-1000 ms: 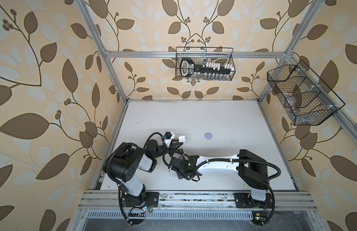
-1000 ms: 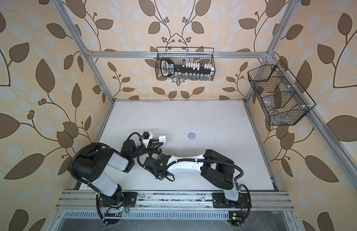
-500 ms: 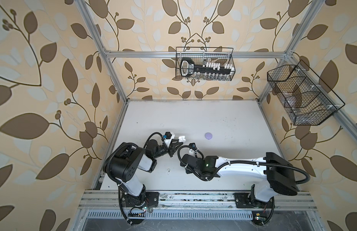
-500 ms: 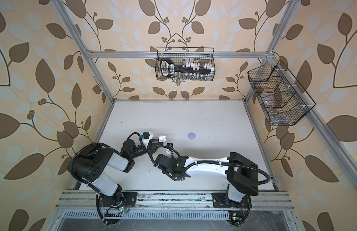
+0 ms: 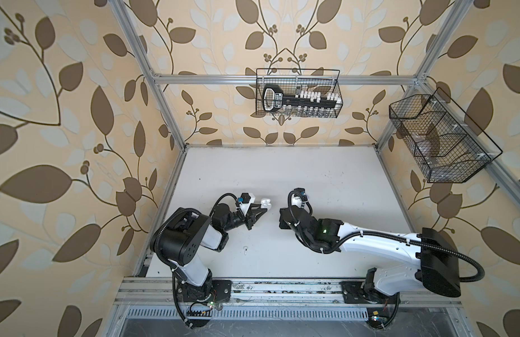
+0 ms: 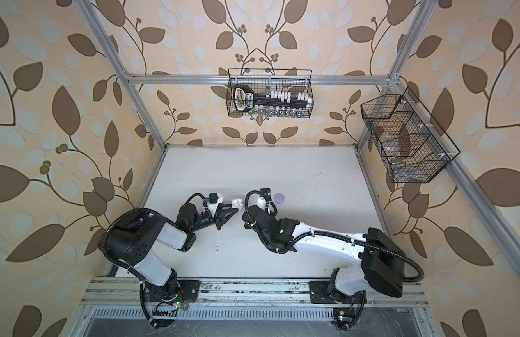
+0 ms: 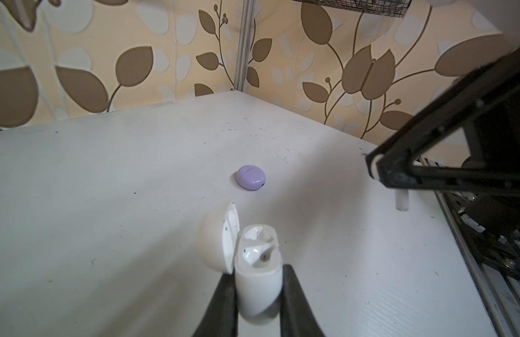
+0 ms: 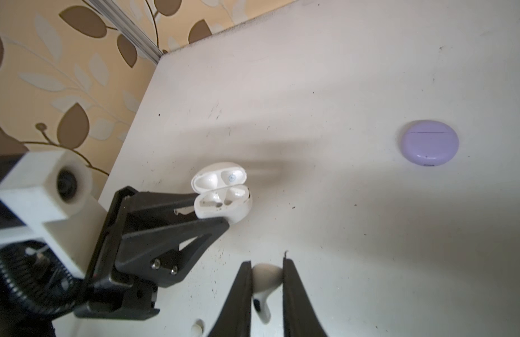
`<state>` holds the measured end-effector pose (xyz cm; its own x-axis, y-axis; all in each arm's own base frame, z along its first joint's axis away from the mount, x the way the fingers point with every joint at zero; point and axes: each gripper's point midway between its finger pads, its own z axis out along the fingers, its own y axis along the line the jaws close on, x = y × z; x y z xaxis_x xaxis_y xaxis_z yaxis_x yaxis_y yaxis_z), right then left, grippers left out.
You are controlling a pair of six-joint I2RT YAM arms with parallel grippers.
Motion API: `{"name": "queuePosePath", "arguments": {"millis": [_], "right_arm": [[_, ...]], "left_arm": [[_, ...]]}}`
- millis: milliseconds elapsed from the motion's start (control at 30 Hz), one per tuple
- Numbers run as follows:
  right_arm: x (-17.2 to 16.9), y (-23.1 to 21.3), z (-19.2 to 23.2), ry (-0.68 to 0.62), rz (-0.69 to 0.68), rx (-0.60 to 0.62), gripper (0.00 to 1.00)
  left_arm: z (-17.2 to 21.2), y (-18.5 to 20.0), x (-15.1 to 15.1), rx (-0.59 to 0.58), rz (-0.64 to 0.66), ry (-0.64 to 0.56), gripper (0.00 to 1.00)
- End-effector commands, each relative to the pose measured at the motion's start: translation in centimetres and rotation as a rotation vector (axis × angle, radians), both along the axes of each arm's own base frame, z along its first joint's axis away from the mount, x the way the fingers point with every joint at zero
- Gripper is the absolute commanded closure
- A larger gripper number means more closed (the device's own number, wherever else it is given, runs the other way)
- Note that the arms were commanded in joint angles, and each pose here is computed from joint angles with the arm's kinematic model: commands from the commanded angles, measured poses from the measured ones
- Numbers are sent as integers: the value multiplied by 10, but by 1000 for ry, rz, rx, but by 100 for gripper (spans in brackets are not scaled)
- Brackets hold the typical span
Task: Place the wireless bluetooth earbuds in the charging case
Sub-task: 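Carry the earbud with the right gripper over the open case held by the left gripper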
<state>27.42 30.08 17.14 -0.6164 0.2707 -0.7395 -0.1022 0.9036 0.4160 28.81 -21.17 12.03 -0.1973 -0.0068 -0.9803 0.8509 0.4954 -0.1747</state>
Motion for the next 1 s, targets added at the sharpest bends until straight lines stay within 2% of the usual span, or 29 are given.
{"name": "queuePosePath", "arguments": {"millis": [0, 533, 967], "right_arm": [[13, 14, 16, -49, 23, 48, 82], [45, 46, 6, -75, 25, 5, 84], [57, 46, -4, -68, 8, -18, 85]], "left_arm": [[9, -8, -8, -11, -54, -60, 84], [9, -7, -7, -10, -49, -58, 84], [10, -7, -6, -11, -46, -59, 84]]}}
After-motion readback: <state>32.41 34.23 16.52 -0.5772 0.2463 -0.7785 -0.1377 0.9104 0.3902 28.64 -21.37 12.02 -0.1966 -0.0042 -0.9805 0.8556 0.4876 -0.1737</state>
